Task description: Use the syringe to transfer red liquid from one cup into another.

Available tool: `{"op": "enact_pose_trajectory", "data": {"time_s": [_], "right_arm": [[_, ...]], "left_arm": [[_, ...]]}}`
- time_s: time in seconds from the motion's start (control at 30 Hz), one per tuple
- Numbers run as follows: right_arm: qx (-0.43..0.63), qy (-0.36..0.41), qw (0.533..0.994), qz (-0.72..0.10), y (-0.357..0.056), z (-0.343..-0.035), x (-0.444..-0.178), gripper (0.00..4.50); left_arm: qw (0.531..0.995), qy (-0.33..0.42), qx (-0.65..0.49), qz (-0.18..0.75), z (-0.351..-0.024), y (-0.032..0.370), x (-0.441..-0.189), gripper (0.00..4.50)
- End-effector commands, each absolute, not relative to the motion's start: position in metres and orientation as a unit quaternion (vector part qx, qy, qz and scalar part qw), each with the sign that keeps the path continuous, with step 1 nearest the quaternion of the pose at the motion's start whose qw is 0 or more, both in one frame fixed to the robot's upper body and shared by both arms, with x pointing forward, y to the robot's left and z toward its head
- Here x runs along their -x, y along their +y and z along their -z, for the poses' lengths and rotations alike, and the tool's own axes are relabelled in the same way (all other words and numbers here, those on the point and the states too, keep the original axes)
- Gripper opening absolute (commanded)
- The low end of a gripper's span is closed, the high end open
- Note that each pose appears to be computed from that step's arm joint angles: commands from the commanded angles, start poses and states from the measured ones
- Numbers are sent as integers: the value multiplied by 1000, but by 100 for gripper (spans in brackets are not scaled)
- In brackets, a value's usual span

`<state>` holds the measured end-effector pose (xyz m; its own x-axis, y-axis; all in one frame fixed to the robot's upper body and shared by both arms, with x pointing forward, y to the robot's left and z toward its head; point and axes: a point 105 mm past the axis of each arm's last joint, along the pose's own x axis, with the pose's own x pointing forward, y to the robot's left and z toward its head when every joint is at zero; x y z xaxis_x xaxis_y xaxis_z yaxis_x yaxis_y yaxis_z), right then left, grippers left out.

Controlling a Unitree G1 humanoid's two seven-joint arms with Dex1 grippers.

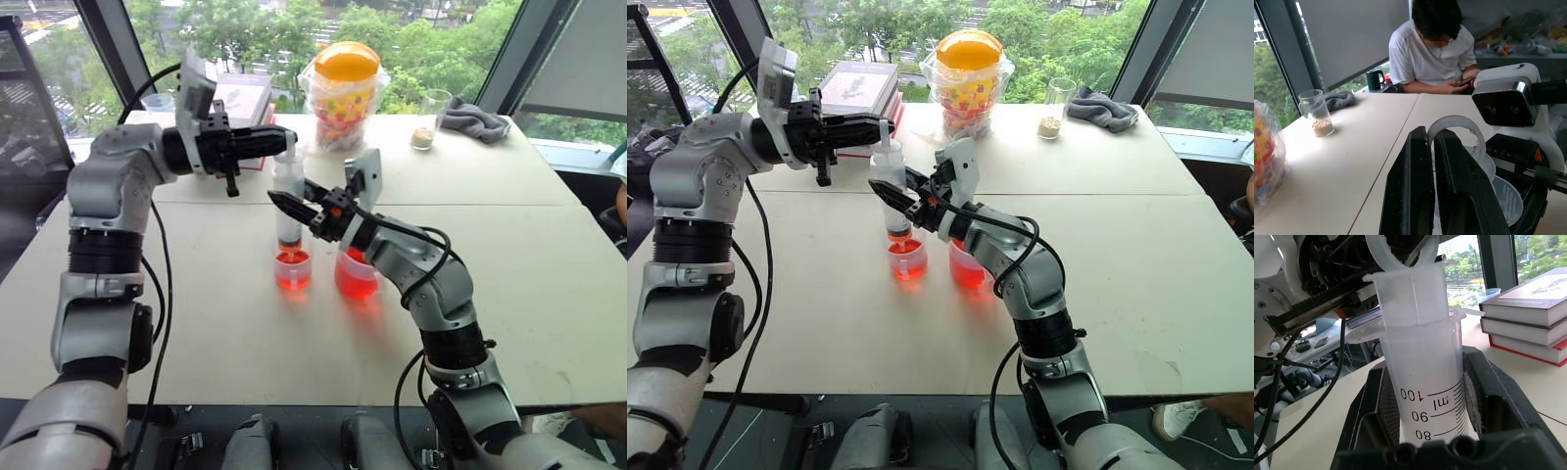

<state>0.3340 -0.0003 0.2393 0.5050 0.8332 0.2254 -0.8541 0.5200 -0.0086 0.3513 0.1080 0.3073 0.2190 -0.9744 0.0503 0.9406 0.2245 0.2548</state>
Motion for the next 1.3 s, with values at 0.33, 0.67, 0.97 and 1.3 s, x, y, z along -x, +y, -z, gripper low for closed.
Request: {"op": "enact_pose_trajectory", "data": {"time_s": [0.33,0.67,0.97,1.3], "right_arm": [[-61,-224,850,-473,-15,-314,-324,141],[-55,-190,856,-477,-11,-289,-327,141],[-51,-181,859,-477,-13,-283,-330,141],[-140,-147,889,-410,-62,-341,-345,141]], "left_arm": [[747,-37,-90,658,-267,93,-338,6],[769,-53,-53,635,-297,109,-343,94],[814,-43,-72,574,-301,160,-347,444],[805,-38,-68,589,-277,149,-342,444]]}}
